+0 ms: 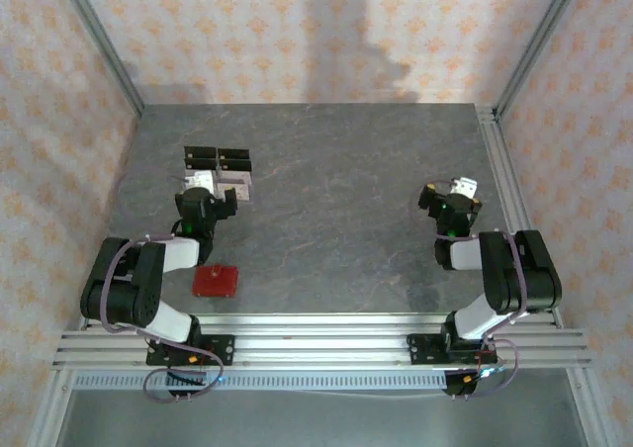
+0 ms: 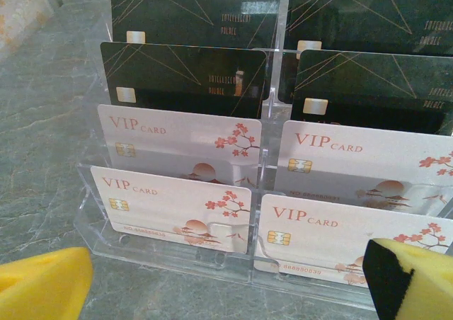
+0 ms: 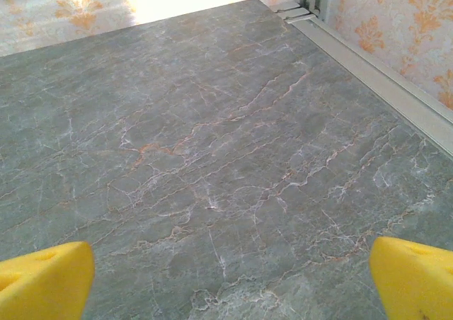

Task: Put the credit cards into the card holder

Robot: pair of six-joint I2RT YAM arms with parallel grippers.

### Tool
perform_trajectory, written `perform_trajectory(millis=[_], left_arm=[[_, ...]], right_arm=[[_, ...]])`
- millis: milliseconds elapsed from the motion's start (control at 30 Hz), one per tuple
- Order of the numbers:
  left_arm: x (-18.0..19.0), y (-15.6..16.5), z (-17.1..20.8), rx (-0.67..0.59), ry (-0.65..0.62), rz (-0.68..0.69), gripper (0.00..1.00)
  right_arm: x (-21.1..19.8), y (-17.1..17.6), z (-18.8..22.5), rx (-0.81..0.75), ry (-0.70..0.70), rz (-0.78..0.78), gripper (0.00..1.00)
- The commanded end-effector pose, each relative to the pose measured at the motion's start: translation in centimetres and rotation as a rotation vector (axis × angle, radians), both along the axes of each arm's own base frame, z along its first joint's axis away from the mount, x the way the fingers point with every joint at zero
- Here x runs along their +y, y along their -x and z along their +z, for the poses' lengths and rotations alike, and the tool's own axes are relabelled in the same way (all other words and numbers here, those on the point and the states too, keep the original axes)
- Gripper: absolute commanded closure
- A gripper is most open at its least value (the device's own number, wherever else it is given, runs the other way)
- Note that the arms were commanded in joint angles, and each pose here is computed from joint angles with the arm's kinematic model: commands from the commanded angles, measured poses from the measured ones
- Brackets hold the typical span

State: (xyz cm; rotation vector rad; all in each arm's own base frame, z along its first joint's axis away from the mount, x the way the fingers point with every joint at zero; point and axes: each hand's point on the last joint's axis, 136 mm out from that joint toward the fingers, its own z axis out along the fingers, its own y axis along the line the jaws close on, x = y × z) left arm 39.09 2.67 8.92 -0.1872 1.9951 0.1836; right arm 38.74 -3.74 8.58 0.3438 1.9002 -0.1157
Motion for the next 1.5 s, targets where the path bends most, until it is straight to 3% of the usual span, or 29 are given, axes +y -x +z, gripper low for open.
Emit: perform_trajectory(millis=[0,1133,1300,1400,1467], left_arm=[[0.0,-0.2,0.4,-0.023,-0.007,-0.010,0.00],[-0.2,-0.2,0.4,-0.024,-0.002,-0.018,0.00],[-0.4,-0.3,1.6,-0.012,0.000,-0.032,0.03],[0.4,0.4,2.7,-0.017,-0.001,0.021,0.03],[1.4,1.0,3.8,-0.022,0.006,0.091,0.02]], right_arm=[[0.4,-0.6,0.7,-0.017,0.005,0.024,0.01],[0.2,-0.4,0.8,-0.028,-0.004,0.011,0.01],[-1.2,1.2,3.6,-0.096,-0.002,-0.075,0.01],[-1.8,1.9,5.8,-0.104,-0.010,-0.118,0.01],[-2.1,2.3,6.8,-0.029,-0.048,-0.153,0.01]])
